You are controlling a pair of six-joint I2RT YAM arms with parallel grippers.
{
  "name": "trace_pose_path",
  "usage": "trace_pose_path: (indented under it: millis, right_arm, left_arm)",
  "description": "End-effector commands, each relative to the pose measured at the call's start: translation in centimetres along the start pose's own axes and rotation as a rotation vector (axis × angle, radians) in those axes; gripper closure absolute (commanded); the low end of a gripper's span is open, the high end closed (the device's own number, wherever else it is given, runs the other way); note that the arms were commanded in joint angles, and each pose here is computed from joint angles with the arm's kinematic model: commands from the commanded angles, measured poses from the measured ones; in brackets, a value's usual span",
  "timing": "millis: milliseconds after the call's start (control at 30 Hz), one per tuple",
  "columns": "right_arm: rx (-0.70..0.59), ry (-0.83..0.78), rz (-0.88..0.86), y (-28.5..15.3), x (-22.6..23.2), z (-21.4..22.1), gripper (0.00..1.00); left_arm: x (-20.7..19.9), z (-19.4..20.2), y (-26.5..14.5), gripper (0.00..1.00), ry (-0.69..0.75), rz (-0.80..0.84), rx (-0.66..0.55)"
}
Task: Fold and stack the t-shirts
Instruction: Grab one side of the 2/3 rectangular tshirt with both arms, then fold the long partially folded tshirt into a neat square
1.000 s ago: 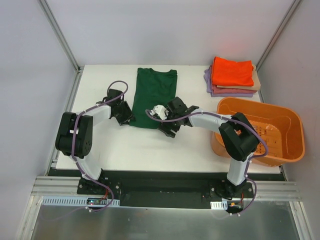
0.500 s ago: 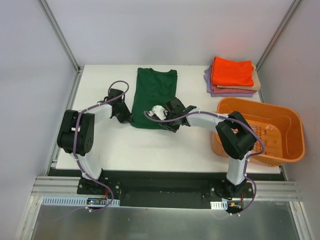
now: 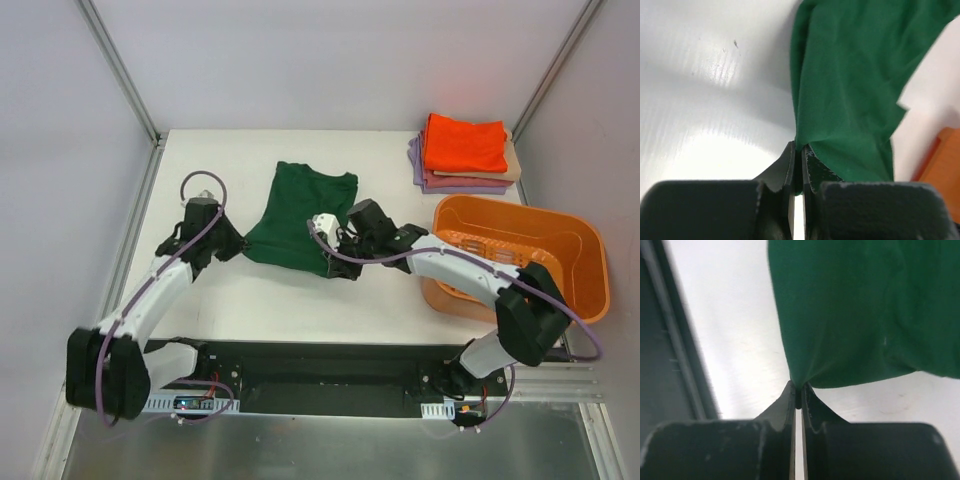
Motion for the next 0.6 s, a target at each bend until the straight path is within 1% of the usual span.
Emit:
trace_pose_path:
  millis: [0, 100, 200, 300, 433, 500, 567]
  right_arm:
    - [-0.14, 0.163, -0.265, -3.0, 4.8, -1.8, 0.99]
    - [-0.21, 0.208, -0.467, -4.6, 7.3, -2.9, 0.99]
    - [-0.226, 0.231, -0.564, -5.9, 8.6, -3.6, 0.99]
    - [-0.237, 0.241, -0.572, -6.6, 8.9, -3.9, 1.0]
    - [-0.256, 0.274, -0.57, -7.5, 8.6, -4.9, 0.99]
    - [-0.258, 0.306, -0.529, -7.4, 7.7, -4.8, 0.99]
    - [-0.255, 0.373, -0.472, -7.3, 6.2, -4.3, 0.99]
  left_arm:
    - [1.1, -0.6, -3.5, 1.0, -0.035, -0.037, -0.188]
    - [0.8, -0.8, -5.7, 1.0, -0.043, 0.012, -0.268]
    - [0.3, -1.1, -8.0, 1.0, -0.044, 0.061, -0.332]
    - [0.1, -1.3, -9.3, 1.0, -0.049, 0.085, -0.371]
    - [-0.7, -1.8, -10.3, 1.0, -0.039, 0.117, -0.394]
    - [-1.0, -2.5, -10.5, 1.0, -0.042, 0.109, -0.413]
    - [-1.5, -2.9, -10.2, 1.0, -0.048, 0.103, -0.404]
Point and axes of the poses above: each gripper's point midway between its finger pads, its own y axis out along the fingers, its own x axis along the line the jaws close on, z = x × y, the point moved 8 cm from there along -y, back along the fingers, and after that the axes turned 1 degree about y, right-handed, at the moved point
